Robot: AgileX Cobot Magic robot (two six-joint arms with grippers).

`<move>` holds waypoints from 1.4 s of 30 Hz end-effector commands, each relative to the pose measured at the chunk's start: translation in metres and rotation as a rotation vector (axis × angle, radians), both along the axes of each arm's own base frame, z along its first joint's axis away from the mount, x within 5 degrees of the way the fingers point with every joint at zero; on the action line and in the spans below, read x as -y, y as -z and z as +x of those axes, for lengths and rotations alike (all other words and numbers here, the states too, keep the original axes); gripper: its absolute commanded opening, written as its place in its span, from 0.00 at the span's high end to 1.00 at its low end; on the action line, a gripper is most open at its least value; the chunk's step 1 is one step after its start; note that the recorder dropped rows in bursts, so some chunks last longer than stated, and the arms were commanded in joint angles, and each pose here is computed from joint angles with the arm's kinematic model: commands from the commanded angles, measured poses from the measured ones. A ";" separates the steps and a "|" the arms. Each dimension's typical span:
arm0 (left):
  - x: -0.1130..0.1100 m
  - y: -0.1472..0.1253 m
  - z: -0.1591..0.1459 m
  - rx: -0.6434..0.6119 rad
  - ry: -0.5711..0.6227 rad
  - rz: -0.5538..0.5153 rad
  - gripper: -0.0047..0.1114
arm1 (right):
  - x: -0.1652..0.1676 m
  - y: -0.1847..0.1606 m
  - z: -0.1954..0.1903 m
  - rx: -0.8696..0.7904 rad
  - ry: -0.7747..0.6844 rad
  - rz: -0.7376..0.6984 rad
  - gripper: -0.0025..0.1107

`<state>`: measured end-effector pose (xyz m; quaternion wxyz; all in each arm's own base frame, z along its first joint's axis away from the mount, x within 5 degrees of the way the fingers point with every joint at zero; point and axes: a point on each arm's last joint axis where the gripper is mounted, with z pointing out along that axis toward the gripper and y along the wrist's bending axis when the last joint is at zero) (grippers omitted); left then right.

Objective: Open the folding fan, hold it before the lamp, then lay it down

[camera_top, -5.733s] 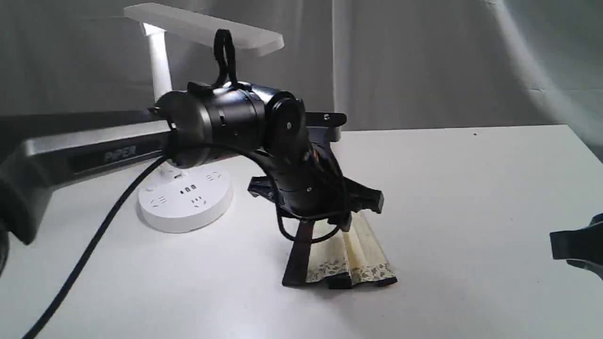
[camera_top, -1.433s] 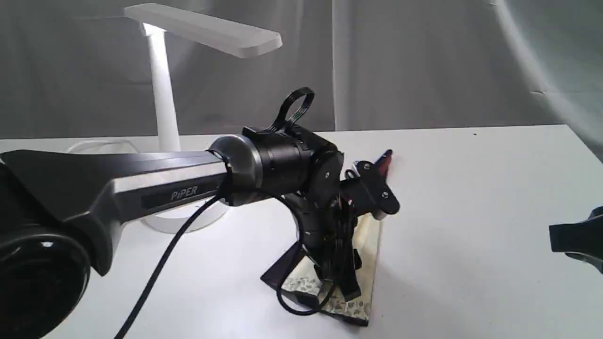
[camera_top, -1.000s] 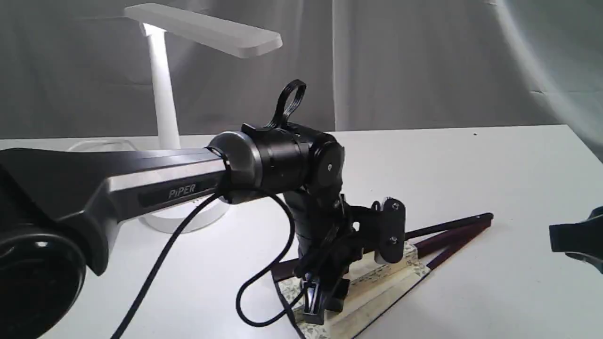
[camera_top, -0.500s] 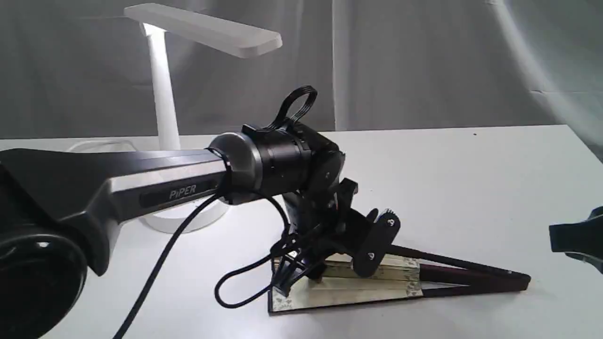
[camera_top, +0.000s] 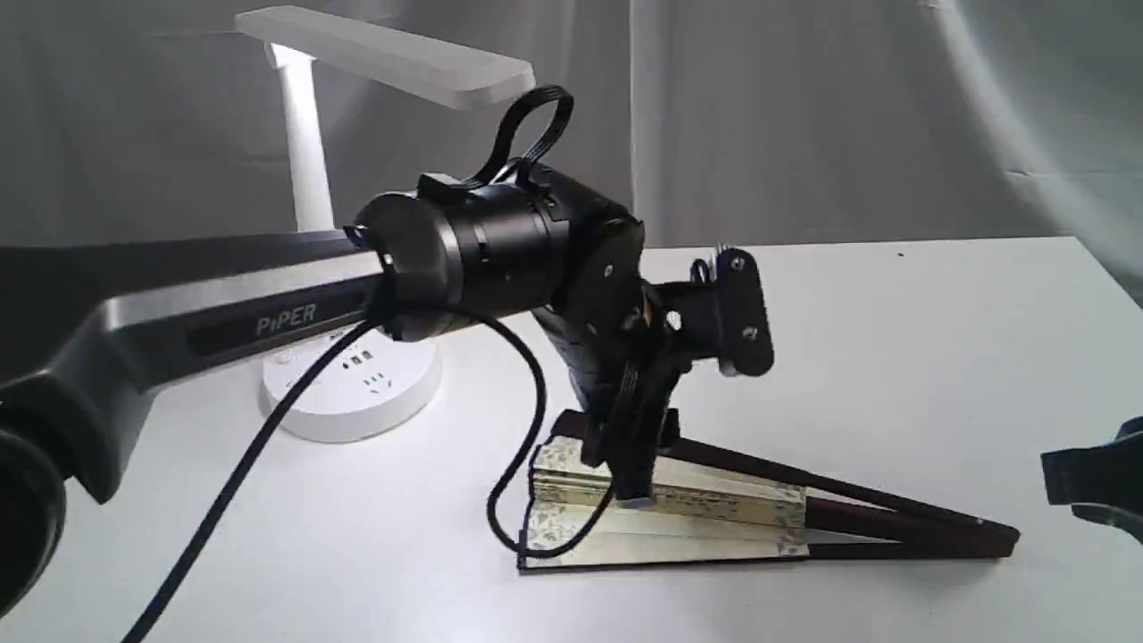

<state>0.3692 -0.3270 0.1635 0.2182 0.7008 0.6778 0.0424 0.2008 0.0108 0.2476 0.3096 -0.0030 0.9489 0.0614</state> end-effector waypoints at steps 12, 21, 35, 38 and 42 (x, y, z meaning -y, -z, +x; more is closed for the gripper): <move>-0.014 -0.018 -0.023 -0.314 -0.580 -0.058 0.54 | -0.004 -0.020 0.043 -0.220 -0.028 0.040 0.71; -0.014 -0.017 -0.038 -0.513 -0.842 -0.058 0.55 | -0.018 -0.007 0.107 -0.356 -0.163 0.147 0.71; -0.009 -0.009 -0.046 -0.642 -1.007 -0.130 0.55 | -0.031 0.057 0.178 -0.311 -0.457 0.183 0.69; -0.009 -0.009 -0.046 -0.644 -1.008 -0.131 0.55 | -0.036 0.078 0.185 -0.344 -0.393 0.291 0.65; -0.010 -0.008 -0.047 -0.649 -1.009 -0.118 0.55 | -0.037 0.105 0.196 -0.421 -0.407 0.316 0.64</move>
